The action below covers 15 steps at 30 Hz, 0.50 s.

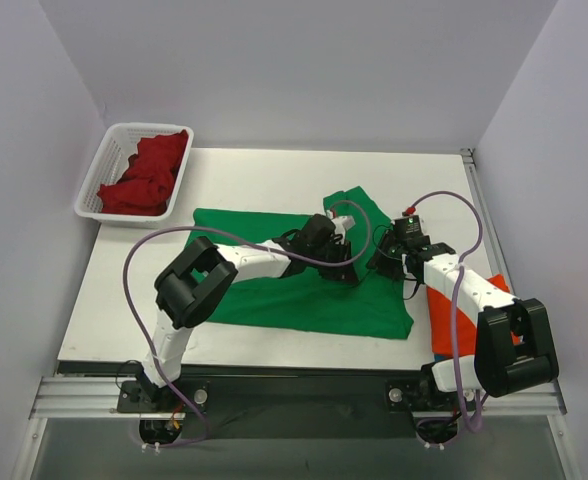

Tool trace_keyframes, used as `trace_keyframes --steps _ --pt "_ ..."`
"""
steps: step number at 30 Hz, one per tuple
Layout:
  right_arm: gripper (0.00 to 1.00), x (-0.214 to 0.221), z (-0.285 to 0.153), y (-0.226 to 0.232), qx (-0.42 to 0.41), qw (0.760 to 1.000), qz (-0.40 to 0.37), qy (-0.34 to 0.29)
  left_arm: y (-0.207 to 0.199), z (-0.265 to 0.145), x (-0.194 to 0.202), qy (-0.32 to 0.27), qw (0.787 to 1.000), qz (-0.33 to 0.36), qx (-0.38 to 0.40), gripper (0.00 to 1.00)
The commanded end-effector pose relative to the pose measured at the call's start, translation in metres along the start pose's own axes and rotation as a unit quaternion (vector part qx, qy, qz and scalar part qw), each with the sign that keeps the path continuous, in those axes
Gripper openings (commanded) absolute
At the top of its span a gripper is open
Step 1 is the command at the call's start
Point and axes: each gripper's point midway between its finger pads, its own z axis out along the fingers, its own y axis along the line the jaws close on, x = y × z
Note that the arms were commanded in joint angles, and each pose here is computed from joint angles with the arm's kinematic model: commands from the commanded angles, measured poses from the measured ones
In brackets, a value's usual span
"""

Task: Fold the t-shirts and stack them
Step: Fold the flattened tshirt in 1/3 of the way

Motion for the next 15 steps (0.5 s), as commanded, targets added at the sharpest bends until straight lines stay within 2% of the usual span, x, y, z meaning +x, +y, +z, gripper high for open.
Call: trace_keyframes --steps 1,15 --pt "0.34 -0.007 -0.008 0.005 0.0 1.0 0.001 -0.01 -0.008 0.005 0.012 0.006 1.0 0.023 0.002 0.28" --pt "0.34 0.001 -0.007 0.004 0.005 1.0 0.001 -0.001 -0.01 0.014 0.035 0.021 0.999 0.027 -0.008 0.27"
